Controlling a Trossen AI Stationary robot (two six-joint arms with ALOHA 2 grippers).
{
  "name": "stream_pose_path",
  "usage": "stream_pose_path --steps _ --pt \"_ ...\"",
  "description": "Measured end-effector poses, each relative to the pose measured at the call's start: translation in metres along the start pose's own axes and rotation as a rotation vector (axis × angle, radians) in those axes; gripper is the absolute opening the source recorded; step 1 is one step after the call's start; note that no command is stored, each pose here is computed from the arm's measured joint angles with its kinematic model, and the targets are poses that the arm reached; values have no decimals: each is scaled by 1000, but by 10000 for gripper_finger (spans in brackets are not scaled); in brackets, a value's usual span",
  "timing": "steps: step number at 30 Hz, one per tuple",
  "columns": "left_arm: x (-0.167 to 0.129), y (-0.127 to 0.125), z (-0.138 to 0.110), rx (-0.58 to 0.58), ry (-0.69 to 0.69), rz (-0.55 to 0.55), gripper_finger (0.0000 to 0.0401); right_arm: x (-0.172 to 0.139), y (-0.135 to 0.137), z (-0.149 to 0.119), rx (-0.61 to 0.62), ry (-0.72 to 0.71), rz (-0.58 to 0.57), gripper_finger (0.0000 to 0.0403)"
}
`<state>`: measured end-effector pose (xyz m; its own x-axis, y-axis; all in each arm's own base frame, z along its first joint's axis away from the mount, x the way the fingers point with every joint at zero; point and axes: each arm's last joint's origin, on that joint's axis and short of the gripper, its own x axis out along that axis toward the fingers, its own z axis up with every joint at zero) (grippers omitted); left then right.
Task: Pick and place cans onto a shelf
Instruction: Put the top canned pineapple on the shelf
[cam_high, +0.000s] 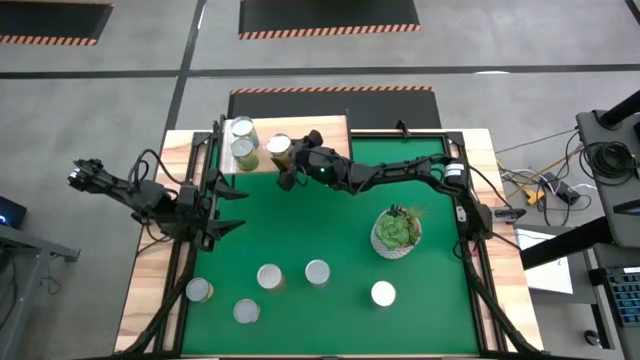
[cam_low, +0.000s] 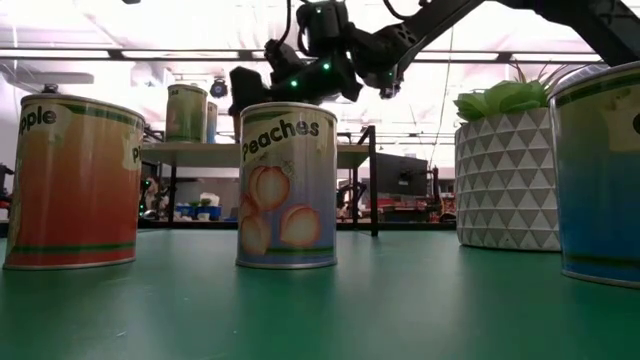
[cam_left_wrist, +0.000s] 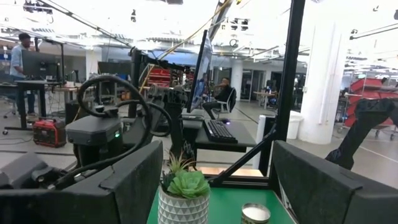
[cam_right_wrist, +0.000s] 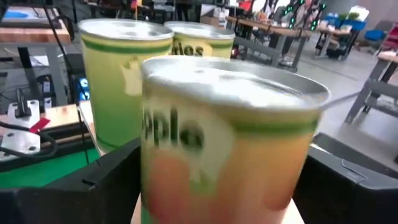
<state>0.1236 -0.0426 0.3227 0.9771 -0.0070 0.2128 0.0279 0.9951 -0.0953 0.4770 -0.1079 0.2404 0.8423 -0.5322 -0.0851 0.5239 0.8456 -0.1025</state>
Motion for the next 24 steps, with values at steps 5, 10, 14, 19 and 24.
stream_pose_path --steps 5,10,14,19,24 --pt "0 0 0 0 0 0 286 1 -4 -4 14 35 -5 340" --pt "0 0 0 0 0 0 286 0 -4 -3 0 71 -3 345" --pt "0 0 0 1 1 0 286 -3 -4 11 -2 74 2 345" --pt "0 0 0 1 3 0 286 -10 -5 24 -16 125 10 345" --pt "0 0 -1 3 7 0 286 -27 -9 51 -34 176 21 343"
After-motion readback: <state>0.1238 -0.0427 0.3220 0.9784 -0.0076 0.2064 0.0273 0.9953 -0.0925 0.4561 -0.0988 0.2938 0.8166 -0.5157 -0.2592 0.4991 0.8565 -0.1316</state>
